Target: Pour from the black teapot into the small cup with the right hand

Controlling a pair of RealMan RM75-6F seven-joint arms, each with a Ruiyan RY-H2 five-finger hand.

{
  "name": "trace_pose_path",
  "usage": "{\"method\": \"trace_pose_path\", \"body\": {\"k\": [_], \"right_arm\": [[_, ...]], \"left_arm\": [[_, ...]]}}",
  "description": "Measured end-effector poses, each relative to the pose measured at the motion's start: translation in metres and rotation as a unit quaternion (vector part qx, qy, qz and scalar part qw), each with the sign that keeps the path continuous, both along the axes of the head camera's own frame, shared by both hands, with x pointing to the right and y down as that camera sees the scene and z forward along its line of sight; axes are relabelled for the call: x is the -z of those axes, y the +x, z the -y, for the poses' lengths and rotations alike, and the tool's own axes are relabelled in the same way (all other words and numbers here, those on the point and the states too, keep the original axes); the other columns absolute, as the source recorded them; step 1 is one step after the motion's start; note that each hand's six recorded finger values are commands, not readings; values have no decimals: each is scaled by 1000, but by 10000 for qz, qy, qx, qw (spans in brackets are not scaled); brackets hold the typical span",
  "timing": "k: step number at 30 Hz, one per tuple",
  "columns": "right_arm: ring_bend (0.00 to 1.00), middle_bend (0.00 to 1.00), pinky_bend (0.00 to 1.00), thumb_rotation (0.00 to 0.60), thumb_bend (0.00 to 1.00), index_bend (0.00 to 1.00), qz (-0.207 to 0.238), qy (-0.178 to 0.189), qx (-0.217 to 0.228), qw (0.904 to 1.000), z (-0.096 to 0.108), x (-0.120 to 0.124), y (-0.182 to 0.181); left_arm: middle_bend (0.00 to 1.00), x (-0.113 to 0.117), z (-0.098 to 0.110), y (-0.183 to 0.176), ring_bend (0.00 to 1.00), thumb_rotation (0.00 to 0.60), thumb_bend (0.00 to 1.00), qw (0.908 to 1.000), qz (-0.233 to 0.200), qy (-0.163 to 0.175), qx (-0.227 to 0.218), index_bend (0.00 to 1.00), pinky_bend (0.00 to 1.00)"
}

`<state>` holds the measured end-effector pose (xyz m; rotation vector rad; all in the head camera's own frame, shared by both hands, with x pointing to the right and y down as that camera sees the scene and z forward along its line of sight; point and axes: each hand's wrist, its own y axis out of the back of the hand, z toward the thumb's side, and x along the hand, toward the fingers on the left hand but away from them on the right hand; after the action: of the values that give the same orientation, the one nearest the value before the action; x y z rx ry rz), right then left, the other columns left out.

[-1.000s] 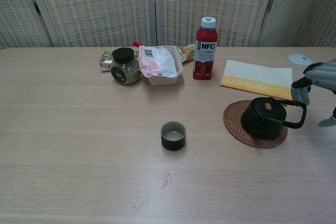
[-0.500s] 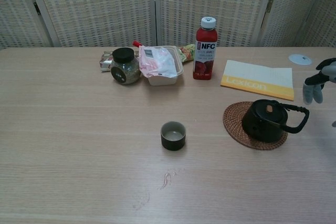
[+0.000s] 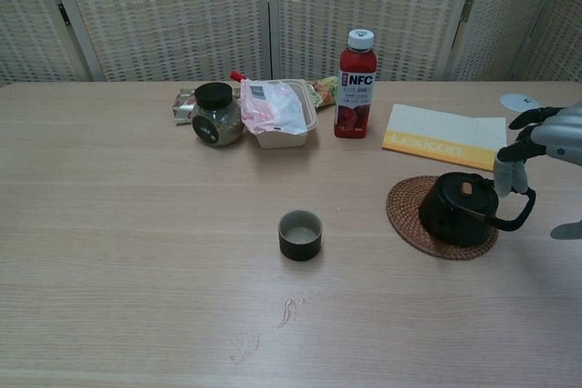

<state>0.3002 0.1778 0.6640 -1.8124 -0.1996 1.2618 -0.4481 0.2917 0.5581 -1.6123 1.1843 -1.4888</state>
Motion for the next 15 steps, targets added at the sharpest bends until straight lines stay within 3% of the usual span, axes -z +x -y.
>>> {"method": "trace_pose_path", "body": {"k": [15], "right_arm": [[352, 456, 108, 600, 6, 422, -13, -161, 36, 9999, -3, -19, -4]], "left_arm": [[0, 0, -3, -2, 0, 600, 336, 10000, 36, -22, 50, 0, 0]]}}
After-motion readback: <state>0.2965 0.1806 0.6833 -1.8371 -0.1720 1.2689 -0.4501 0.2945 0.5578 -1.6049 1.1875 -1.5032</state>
